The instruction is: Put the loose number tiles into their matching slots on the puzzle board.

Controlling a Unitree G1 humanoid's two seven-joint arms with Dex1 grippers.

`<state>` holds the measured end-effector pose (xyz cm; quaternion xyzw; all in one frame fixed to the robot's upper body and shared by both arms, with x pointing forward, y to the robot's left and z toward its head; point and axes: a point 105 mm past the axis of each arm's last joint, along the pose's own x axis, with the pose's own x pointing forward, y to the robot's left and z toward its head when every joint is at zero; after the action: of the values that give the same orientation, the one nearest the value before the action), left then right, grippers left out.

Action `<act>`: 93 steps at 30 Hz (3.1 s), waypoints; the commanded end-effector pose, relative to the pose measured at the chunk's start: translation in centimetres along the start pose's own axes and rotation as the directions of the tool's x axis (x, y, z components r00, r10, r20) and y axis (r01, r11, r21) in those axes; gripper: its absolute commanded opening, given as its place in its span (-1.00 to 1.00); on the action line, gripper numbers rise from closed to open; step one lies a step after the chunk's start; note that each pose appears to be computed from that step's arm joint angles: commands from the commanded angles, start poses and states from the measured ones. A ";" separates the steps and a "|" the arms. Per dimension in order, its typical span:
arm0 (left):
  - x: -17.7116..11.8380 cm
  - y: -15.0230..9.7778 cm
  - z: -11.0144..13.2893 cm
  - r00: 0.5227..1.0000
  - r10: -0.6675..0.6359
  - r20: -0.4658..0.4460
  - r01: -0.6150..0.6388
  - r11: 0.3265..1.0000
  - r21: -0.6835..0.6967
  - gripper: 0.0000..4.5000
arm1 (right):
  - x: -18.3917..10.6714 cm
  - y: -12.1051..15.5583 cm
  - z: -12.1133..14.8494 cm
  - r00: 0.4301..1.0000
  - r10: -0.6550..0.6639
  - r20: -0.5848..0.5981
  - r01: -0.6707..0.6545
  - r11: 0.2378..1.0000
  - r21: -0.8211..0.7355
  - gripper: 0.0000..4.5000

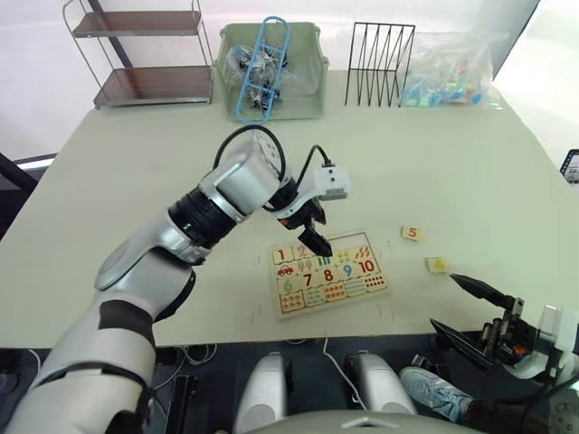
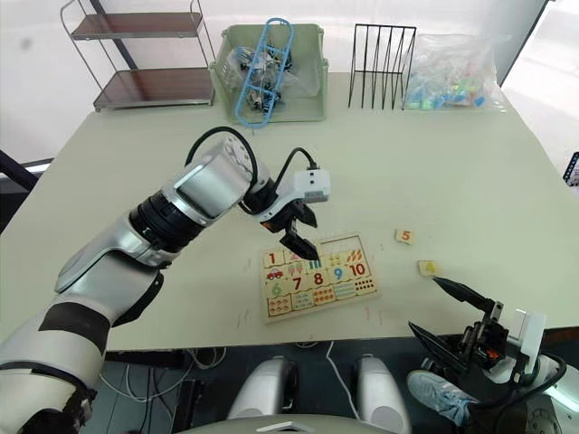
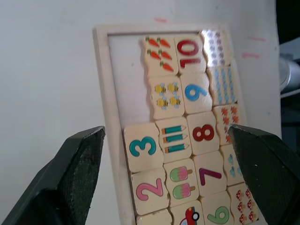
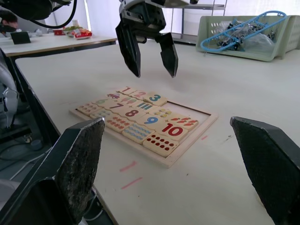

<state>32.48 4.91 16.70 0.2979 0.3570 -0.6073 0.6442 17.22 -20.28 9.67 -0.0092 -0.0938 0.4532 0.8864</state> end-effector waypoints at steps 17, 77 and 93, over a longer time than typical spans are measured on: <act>-1.9 1.7 -3.8 0.898 0.080 0.433 -0.088 0.996 -0.002 -0.84 | -0.3 -0.3 0.7 1.000 -0.005 0.004 0.005 0.999 -0.044 1.00; 2.4 0.1 -6.2 0.952 0.000 0.308 0.003 1.000 -0.010 -0.97 | -0.9 0.0 1.0 1.000 -0.027 -0.013 0.026 0.998 -0.048 1.00; 1.1 -0.2 -5.6 0.931 -0.016 0.365 0.017 1.000 0.000 -0.97 | -0.7 0.2 1.2 0.999 -0.030 -0.012 0.030 0.998 -0.046 1.00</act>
<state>31.64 9.05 10.76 0.1765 0.2660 -0.6487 0.6909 16.60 -20.66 9.65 -0.0161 -0.0823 0.4385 0.8948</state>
